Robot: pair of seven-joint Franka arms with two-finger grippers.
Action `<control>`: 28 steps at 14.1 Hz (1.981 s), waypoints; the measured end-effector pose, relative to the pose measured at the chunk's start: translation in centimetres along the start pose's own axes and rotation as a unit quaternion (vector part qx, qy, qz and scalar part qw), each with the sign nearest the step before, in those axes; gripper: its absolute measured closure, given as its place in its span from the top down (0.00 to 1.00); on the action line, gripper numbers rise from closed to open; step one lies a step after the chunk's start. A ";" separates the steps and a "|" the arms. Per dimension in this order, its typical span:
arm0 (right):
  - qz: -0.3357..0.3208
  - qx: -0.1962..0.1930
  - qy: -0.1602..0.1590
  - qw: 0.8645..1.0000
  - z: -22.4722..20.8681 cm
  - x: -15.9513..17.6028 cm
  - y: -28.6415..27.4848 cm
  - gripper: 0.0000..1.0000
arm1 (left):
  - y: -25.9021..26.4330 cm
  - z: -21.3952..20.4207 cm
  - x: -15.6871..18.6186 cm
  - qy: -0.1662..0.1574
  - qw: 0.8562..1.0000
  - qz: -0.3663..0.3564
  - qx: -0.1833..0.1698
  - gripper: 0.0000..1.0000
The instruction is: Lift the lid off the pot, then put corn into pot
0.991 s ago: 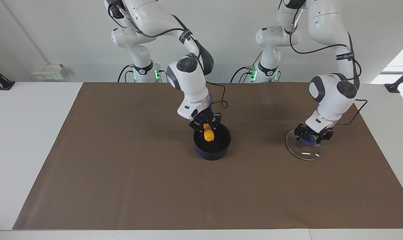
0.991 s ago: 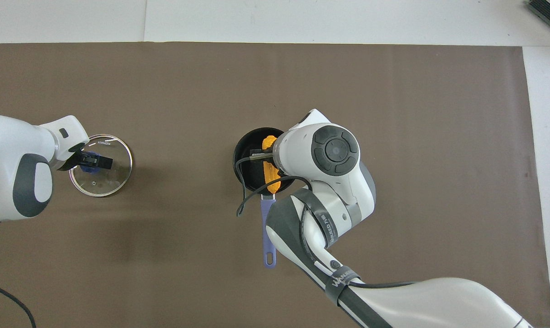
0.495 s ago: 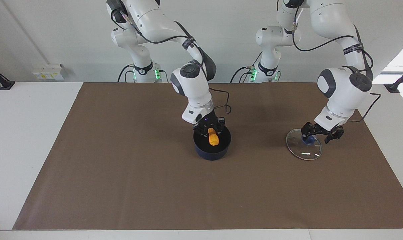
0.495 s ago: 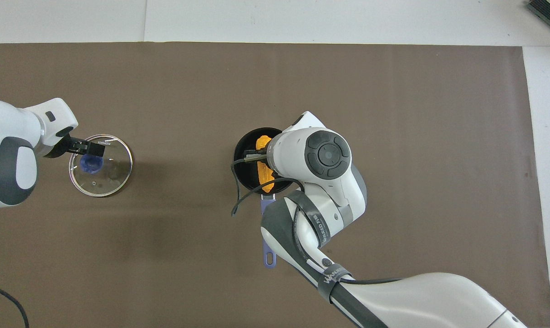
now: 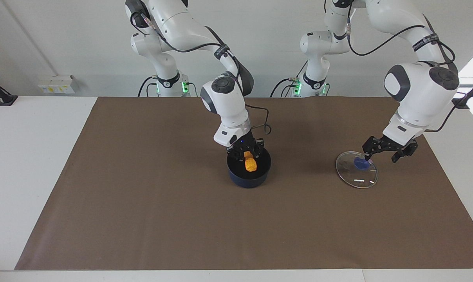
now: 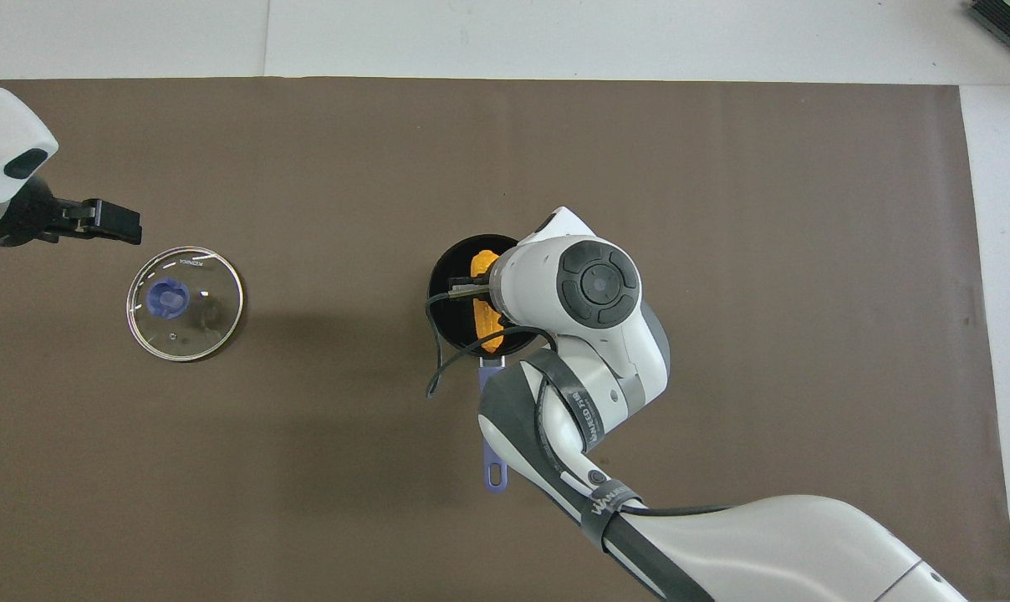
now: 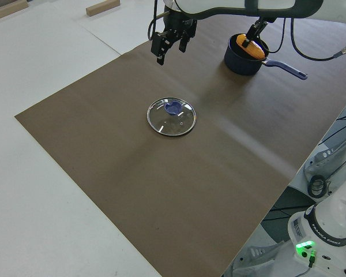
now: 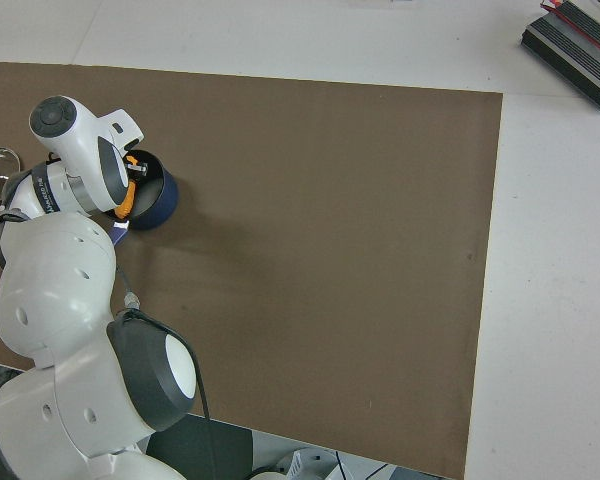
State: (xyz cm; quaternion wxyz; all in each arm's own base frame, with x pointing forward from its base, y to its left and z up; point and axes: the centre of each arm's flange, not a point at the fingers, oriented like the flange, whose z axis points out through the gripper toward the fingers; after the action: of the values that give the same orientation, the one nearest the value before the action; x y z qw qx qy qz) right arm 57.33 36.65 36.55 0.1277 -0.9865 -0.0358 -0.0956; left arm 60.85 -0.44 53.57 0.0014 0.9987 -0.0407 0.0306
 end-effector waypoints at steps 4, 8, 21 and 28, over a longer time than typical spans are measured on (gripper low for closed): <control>0.006 0.007 0.021 1.000 -0.5 0.8 0.6 0.93 | 0.2 -5.3 -2.8 -0.011 1.000 -0.002 -0.001 1.00; 0.009 0.017 0.044 0.999 -1.2 1.6 0.7 1.00 | 0.5 -8.2 -3.7 -0.030 1.000 0.000 -0.003 1.00; 0.037 -0.055 0.019 0.998 -18.8 4.0 10.6 1.00 | 3.9 -7.9 -4.0 -0.049 0.999 0.017 -0.004 1.00; 0.098 -0.094 0.022 0.990 -30.4 1.5 16.9 1.00 | 4.4 -9.1 -4.7 -0.046 0.998 0.032 -0.006 1.00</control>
State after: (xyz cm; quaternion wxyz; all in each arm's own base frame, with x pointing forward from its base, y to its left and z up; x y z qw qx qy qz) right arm 54.97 12.54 61.54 0.0442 -0.9906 0.0732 -0.1070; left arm 55.27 -4.42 62.32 0.0041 0.9972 -0.0725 -0.0158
